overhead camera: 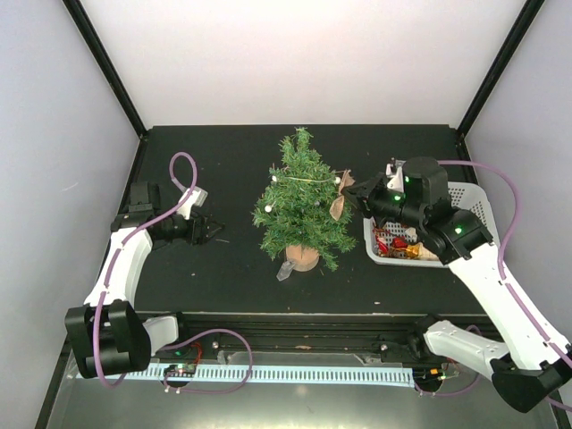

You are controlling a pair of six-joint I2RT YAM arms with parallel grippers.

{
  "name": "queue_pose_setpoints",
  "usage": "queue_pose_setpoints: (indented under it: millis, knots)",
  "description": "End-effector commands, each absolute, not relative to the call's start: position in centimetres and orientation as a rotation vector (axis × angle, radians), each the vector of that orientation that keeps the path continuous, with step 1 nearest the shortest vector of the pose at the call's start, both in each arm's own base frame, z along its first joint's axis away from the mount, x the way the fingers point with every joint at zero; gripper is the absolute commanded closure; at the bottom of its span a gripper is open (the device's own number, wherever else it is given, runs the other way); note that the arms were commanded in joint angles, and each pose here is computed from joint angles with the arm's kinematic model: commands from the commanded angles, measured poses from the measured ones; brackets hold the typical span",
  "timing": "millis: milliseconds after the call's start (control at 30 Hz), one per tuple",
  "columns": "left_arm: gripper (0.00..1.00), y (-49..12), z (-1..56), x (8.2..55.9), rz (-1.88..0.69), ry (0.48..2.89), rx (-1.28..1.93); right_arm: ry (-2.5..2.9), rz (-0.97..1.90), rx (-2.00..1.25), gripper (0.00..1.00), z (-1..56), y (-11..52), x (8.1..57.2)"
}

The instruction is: Decorate the small christmas tree

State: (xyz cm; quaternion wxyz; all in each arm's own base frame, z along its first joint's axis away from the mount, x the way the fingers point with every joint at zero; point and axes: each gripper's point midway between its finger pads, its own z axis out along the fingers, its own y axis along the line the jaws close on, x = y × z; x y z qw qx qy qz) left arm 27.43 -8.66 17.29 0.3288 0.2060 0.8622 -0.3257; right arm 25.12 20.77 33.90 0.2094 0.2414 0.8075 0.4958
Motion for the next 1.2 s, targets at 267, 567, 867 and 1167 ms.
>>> queue_pose_setpoints:
  millis: [267, 567, 867, 1167]
  knots:
    - [0.4, -8.8, 18.9, 27.6, -0.843, 2.188, 0.58, 2.251, 1.365, 0.716, 0.99, 32.8, 21.5, 26.5]
    - [0.4, -8.9, 18.8, 27.4, -0.855, 2.187, 0.586, 2.265, 1.342, 0.74, 0.99, 32.1, 21.5, 26.8]
    - [0.39, -8.9, 18.9, 27.4, -0.853, 2.181, 0.593, 2.29, 1.313, 0.748, 0.99, 31.5, 21.7, 26.9]
    - [0.4, -9.0, 18.9, 27.3, -0.854, 2.178, 0.596, 2.291, 1.293, 0.731, 0.88, 31.8, 21.7, 27.0]
